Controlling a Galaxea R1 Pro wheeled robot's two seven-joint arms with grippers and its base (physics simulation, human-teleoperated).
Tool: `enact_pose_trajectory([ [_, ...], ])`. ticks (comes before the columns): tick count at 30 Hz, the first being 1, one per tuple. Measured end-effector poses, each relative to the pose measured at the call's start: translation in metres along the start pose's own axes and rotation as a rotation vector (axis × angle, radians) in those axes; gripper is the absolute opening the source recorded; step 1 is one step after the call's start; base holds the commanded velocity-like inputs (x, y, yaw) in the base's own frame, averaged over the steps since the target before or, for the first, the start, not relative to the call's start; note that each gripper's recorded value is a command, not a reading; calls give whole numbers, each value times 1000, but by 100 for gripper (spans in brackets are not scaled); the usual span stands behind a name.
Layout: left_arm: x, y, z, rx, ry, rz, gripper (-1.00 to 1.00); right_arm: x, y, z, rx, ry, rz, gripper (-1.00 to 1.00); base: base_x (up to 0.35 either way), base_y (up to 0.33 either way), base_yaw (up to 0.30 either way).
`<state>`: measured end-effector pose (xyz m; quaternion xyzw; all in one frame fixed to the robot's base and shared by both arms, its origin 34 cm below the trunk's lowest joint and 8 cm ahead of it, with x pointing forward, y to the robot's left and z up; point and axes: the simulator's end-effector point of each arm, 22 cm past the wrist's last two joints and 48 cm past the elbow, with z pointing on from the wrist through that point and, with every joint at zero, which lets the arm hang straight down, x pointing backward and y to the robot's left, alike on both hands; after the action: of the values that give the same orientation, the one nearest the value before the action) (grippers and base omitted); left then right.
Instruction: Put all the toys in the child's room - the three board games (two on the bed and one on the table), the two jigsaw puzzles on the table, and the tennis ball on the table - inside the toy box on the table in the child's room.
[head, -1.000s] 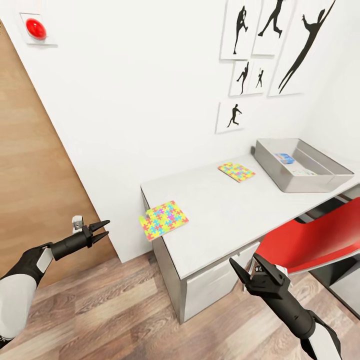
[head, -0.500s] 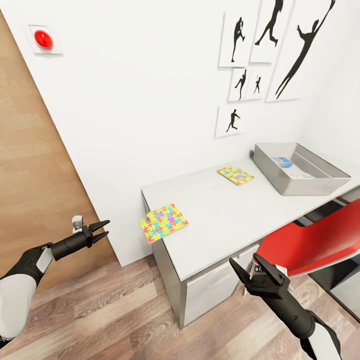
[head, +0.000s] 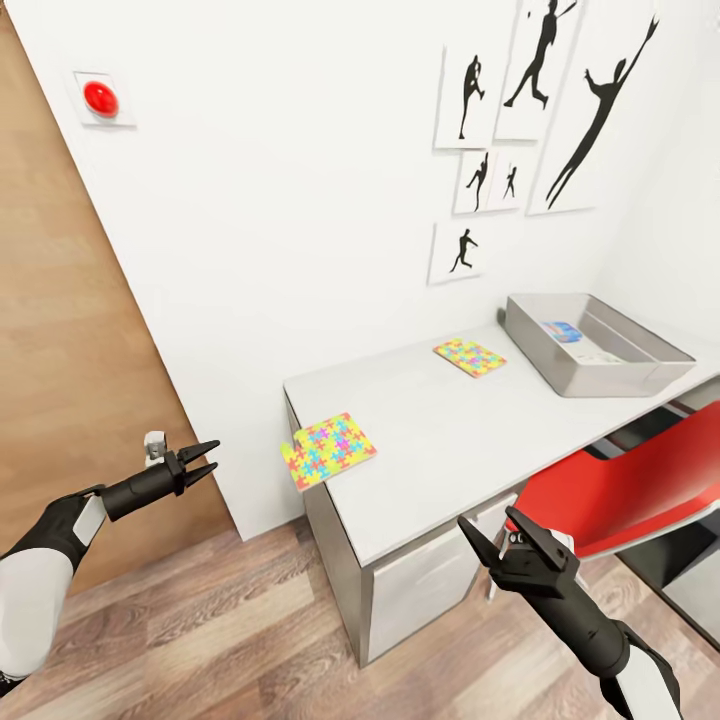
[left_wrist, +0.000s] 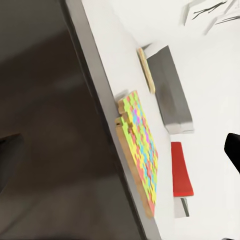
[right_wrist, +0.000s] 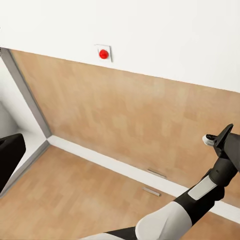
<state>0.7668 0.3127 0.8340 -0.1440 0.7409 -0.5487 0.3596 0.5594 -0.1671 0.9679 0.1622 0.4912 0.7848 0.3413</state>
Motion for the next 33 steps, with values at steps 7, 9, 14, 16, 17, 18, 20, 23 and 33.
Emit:
enact_pose_trajectory([
  [7, -3, -7, -1, 7, -4, 8, 100, 1, 5, 1, -7, 4, -8, 100, 0, 0, 0],
  [9, -3, -9, -1, 10, -5, 10, 100, 1, 6, 2, -10, 4, -10, 100, 0, 0, 0],
  [14, -5, -14, -2, 15, -7, 16, 100, 2, 10, 3, -16, 7, -15, 100, 0, 0, 0],
  [16, -5, -16, -2, 17, -9, 18, 100, 2, 11, 3, -18, 7, -17, 100, 0, 0, 0],
  [17, -6, -17, -2, 18, -9, 19, 100, 2, 12, 3, -19, 8, -18, 100, 0, 0, 0],
  [18, -6, -17, -2, 19, -10, 21, 100, 3, 12, 4, -22, 8, -19, 100, 0, 0, 0],
  [20, -7, -19, -3, 21, -11, 23, 100, 3, 14, 5, -26, 7, -20, 100, 0, 0, 0],
  [23, -8, -22, -3, 24, -12, 27, 100, 4, 16, 6, -32, 7, -21, 100, 0, 0, 0],
  [33, -11, -32, -5, 33, -18, 38, 100, 6, 23, 8, -45, 9, -30, 100, 0, 0, 0],
])
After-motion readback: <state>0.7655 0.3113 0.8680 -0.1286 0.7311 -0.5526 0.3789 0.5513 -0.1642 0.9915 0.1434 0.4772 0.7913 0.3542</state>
